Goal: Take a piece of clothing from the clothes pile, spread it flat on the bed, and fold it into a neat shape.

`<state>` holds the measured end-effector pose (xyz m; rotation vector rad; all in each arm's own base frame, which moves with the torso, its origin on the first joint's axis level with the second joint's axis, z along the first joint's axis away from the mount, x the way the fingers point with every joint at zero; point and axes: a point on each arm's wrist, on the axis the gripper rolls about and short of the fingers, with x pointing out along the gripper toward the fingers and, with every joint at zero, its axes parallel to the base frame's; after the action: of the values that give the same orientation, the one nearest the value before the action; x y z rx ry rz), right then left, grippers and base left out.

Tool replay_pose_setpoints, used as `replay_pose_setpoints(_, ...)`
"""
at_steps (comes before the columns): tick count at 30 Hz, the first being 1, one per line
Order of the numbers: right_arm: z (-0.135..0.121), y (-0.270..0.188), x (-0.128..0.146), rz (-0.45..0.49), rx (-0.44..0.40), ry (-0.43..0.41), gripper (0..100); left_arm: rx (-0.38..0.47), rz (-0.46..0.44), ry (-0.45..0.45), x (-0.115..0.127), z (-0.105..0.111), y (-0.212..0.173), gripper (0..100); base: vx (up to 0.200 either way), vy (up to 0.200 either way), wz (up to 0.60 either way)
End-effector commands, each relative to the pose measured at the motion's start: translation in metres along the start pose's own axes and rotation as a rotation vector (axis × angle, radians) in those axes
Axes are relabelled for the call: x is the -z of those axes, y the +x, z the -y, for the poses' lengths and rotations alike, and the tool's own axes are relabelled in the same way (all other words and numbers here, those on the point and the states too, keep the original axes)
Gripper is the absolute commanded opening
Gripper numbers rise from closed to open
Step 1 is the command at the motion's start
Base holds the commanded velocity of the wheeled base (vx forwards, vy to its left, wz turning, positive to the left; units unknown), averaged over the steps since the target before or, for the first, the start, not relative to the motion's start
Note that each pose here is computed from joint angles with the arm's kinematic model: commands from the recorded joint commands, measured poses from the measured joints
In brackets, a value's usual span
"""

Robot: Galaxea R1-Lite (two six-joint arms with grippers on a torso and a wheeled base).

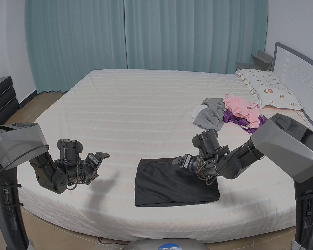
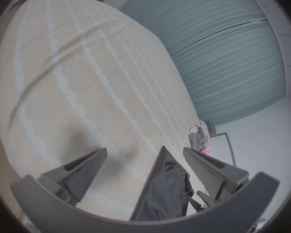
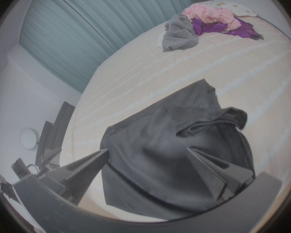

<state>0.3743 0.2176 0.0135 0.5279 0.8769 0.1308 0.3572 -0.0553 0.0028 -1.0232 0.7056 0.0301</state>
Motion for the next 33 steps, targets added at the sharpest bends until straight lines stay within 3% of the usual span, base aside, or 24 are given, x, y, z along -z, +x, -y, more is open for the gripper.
replay_pose_setpoints(1, 0.013, 0.033, -0.013, 0.014, 0.045, 0.029, 100, 0.001, 0.000, 0.000, 0.000, 0.000, 0.000, 100, 0.000, 0.000, 0.00)
replay_pose_setpoints(8, 0.048, 0.047, -0.063, 0.183, 0.149, 0.099, 100, -0.001, -0.001, 0.000, 0.000, 0.000, 0.000, 100, 0.000, 0.000, 0.00)
replay_pose_setpoints(14, 0.060, 0.033, -0.085, 0.230, 0.143, 0.154, 100, 0.007, 0.014, 0.002, -0.002, 0.002, 0.003, 100, 0.000, 0.000, 0.00)
replay_pose_setpoints(20, 0.064, 0.032, -0.077, 0.171, 0.083, 0.151, 100, 0.044, -0.001, 0.034, 0.002, 0.023, 0.015, 100, 0.000, 0.000, 0.00)
replay_pose_setpoints(25, 0.064, 0.038, -0.072, 0.161, 0.066, 0.139, 100, 0.022, -0.034, 0.072, 0.009, 0.045, 0.038, 100, 0.000, 0.000, 0.00)
replay_pose_setpoints(31, 0.064, 0.045, -0.065, 0.133, 0.059, 0.129, 100, -0.005, -0.035, 0.110, 0.020, 0.055, 0.066, 100, 0.000, 0.000, 0.00)
replay_pose_setpoints(32, 0.068, 0.051, -0.061, 0.122, 0.072, 0.121, 0, -0.014, -0.047, 0.130, 0.024, 0.055, 0.075, 100, 0.000, 0.000, 0.00)
replay_pose_setpoints(33, 0.069, 0.052, -0.059, 0.119, 0.076, 0.111, 0, -0.018, -0.053, 0.144, 0.027, 0.056, 0.079, 100, 0.000, 0.000, 0.00)
